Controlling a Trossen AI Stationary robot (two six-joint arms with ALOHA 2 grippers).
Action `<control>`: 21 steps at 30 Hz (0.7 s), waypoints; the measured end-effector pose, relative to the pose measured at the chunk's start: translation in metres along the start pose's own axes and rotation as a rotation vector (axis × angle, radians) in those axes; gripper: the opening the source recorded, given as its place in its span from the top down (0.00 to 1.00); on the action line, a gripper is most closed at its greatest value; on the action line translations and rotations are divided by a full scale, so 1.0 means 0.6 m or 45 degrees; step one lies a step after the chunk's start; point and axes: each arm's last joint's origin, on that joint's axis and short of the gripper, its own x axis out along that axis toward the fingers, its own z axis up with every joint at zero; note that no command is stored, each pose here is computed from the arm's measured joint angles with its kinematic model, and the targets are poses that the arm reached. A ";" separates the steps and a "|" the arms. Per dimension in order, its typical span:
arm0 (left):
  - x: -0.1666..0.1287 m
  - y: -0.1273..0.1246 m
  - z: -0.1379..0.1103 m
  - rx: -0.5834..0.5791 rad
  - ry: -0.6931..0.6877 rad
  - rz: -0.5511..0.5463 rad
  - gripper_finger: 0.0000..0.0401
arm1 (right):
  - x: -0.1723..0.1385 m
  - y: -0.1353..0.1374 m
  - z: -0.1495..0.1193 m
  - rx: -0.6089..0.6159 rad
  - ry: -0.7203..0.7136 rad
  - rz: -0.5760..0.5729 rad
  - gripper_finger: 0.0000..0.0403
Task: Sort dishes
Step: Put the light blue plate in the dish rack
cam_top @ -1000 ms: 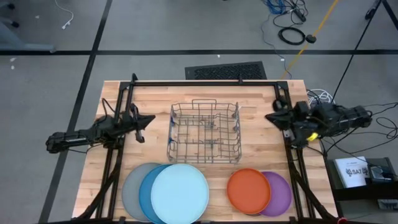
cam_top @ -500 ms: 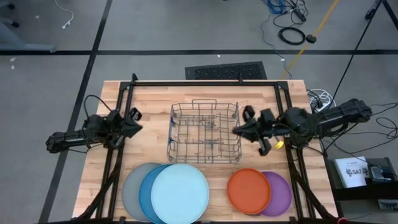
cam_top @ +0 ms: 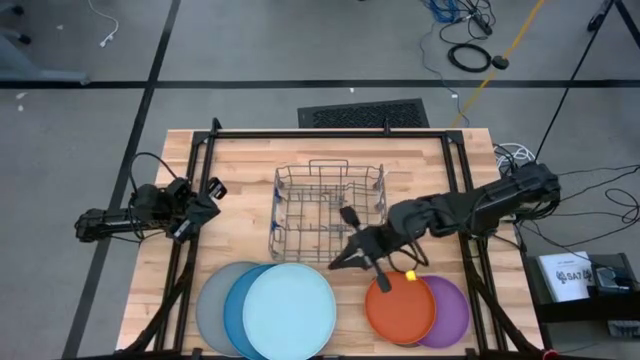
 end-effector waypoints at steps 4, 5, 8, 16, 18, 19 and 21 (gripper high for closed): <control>0.000 0.000 0.000 0.000 0.000 0.000 1.00 | 0.029 0.001 0.025 -0.024 -0.018 0.060 1.00; 0.000 0.000 0.001 0.000 0.000 0.000 1.00 | 0.037 0.003 0.026 -0.045 0.016 0.074 0.99; 0.000 0.000 0.000 -0.001 0.003 0.002 1.00 | 0.060 0.016 0.025 -0.132 0.172 0.083 0.95; 0.000 0.000 0.000 -0.003 0.007 0.004 1.00 | 0.117 0.059 -0.007 -0.288 0.566 0.064 0.73; 0.001 0.000 0.000 -0.002 0.007 0.004 1.00 | 0.130 0.071 -0.022 -0.314 0.646 0.090 0.66; 0.001 0.000 0.000 -0.003 0.009 0.005 1.00 | 0.136 0.078 -0.032 -0.336 0.685 0.107 0.64; 0.001 0.001 -0.001 -0.007 0.018 0.010 1.00 | 0.150 0.092 -0.056 -0.390 0.767 0.147 0.58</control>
